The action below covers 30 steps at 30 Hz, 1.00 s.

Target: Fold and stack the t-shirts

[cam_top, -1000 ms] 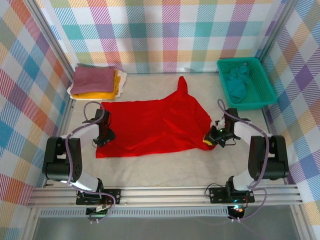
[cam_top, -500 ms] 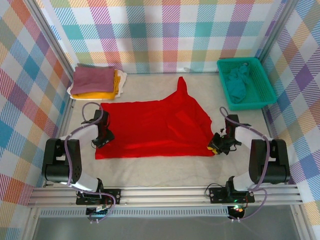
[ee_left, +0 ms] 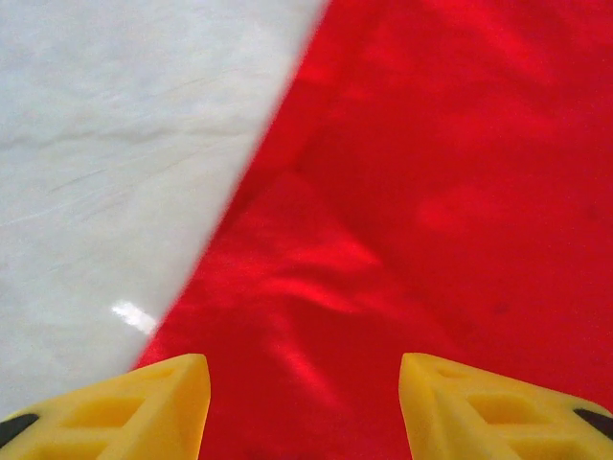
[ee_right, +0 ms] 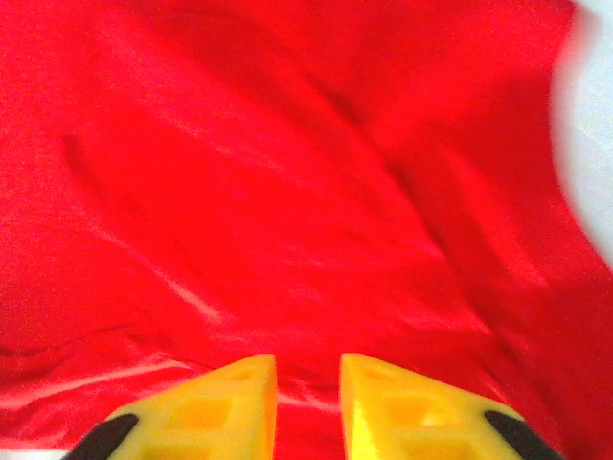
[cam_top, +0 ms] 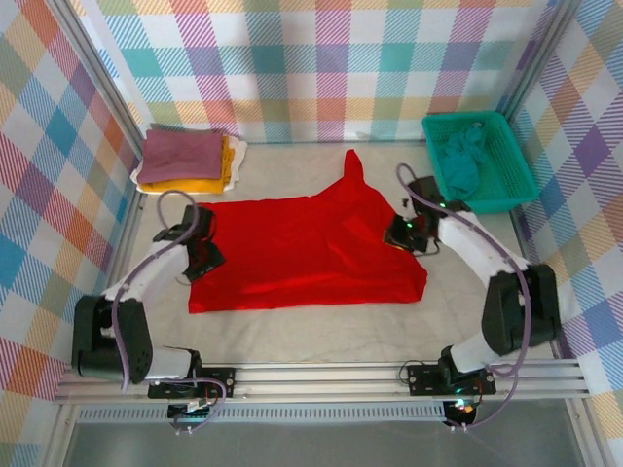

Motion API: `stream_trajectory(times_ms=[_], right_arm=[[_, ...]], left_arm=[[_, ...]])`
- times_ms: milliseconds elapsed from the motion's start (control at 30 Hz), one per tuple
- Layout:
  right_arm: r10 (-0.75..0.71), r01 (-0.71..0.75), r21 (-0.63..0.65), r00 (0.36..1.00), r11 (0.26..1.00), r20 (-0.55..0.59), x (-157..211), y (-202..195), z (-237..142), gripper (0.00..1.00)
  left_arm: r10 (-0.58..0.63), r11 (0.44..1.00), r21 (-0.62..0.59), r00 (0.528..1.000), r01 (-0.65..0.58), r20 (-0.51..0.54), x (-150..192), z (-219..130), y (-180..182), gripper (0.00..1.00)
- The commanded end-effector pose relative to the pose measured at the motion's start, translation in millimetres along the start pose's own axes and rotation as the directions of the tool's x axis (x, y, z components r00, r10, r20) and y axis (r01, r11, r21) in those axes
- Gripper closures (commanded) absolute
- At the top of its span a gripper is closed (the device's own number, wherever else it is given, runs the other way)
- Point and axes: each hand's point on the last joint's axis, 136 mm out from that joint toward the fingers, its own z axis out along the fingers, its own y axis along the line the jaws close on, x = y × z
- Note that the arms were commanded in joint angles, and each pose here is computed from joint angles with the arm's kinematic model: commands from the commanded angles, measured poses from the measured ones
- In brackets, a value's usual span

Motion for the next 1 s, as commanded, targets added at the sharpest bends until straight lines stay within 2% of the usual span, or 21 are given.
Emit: stream_trajectory(times_ms=[0, 67, 233, 367, 500, 600, 700, 833, 967], right_arm=[[-0.080, 0.079, -0.013, 0.994, 0.997, -0.073, -10, 22, 38, 0.85], [-0.072, 0.072, -0.006, 0.994, 0.997, -0.085, -26, 29, 60, 0.88], [0.012, -0.002, 0.105, 0.995, 0.995, -0.100, -40, 2, 94, 0.92], [0.070, -0.049, 0.167, 0.990, 0.985, -0.123, -16, -25, 103, 0.93], [0.163, -0.136, 0.193, 0.978, 0.972, -0.131, 27, -50, 93, 0.96], [0.220, -0.191, 0.213, 0.968, 0.958, -0.121, 60, -68, 82, 0.94], [0.228, -0.202, 0.194, 0.966, 0.960, -0.119, 73, -70, 72, 0.90], [0.149, -0.133, 0.160, 0.984, 0.978, -0.094, 50, -54, 61, 0.83], [0.055, -0.056, 0.087, 0.998, 0.995, 0.011, -7, -15, 31, 0.73]], left_arm=[[0.042, 0.997, 0.060, 0.998, -0.039, -0.037, 6, 19, -33, 0.46], [0.016, 0.997, 0.071, 0.998, -0.012, -0.061, 10, 36, -39, 0.46], [-0.008, 1.000, -0.002, 0.998, 0.008, -0.065, 17, 59, -24, 0.46], [-0.032, 0.999, -0.027, 0.995, 0.029, -0.097, 37, 70, -6, 0.47], [-0.017, 0.999, -0.046, 0.993, 0.012, -0.116, 52, 63, 8, 0.47], [-0.022, 0.999, -0.033, 0.991, 0.018, -0.134, 65, 53, 16, 0.46], [-0.039, 0.999, 0.010, 0.986, 0.041, -0.162, 76, 44, 14, 0.46], [-0.051, 0.997, 0.057, 0.988, 0.060, -0.143, 63, 28, 0, 0.46], [-0.060, 0.992, 0.108, 0.996, 0.067, -0.063, 12, 3, -19, 0.46]])
